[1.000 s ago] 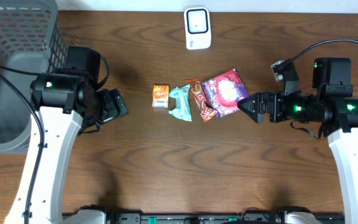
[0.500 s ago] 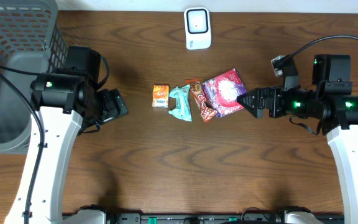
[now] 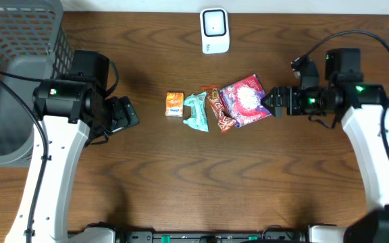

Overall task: Scan the item barcode
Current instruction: 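Lower the right gripper over the purple pack's right edge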

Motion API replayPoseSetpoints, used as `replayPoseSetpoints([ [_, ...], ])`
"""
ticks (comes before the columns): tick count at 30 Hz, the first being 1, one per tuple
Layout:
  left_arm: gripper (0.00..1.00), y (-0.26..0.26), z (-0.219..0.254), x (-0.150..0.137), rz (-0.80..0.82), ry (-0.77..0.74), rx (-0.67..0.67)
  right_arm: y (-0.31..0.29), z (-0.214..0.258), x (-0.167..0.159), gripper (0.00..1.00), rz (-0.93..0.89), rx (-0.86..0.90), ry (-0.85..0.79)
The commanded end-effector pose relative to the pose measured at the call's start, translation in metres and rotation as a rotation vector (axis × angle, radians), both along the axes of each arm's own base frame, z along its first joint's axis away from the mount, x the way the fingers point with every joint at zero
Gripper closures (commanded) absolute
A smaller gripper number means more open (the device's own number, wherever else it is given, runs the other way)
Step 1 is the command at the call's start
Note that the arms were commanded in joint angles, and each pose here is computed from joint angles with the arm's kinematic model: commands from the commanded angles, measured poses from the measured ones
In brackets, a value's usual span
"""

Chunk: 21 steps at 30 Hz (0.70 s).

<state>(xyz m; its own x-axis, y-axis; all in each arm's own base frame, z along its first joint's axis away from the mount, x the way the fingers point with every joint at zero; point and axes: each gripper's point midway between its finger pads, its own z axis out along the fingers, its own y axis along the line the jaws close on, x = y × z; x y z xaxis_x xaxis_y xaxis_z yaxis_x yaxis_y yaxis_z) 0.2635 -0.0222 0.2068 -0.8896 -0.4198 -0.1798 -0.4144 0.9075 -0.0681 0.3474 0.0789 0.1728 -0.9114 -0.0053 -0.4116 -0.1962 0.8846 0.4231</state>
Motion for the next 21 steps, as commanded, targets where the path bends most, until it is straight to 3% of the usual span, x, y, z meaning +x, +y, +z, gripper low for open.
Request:
replayPoseSetpoints([
  [1, 0.02, 0.002, 0.0, 0.0, 0.002, 0.004, 0.007, 0.005, 0.007, 0.015, 0.01, -0.035, 0.057, -0.022],
  [11, 0.02, 0.002, 0.0, 0.0, 0.002, 0.004, 0.007, -0.003, 0.063, 0.047, 0.01, -0.102, 0.062, -0.167],
  [21, 0.02, 0.002, 0.0, 0.0, 0.001, 0.004, 0.006, -0.01, 0.015, 0.063, 0.01, -0.13, -0.076, -0.087],
])
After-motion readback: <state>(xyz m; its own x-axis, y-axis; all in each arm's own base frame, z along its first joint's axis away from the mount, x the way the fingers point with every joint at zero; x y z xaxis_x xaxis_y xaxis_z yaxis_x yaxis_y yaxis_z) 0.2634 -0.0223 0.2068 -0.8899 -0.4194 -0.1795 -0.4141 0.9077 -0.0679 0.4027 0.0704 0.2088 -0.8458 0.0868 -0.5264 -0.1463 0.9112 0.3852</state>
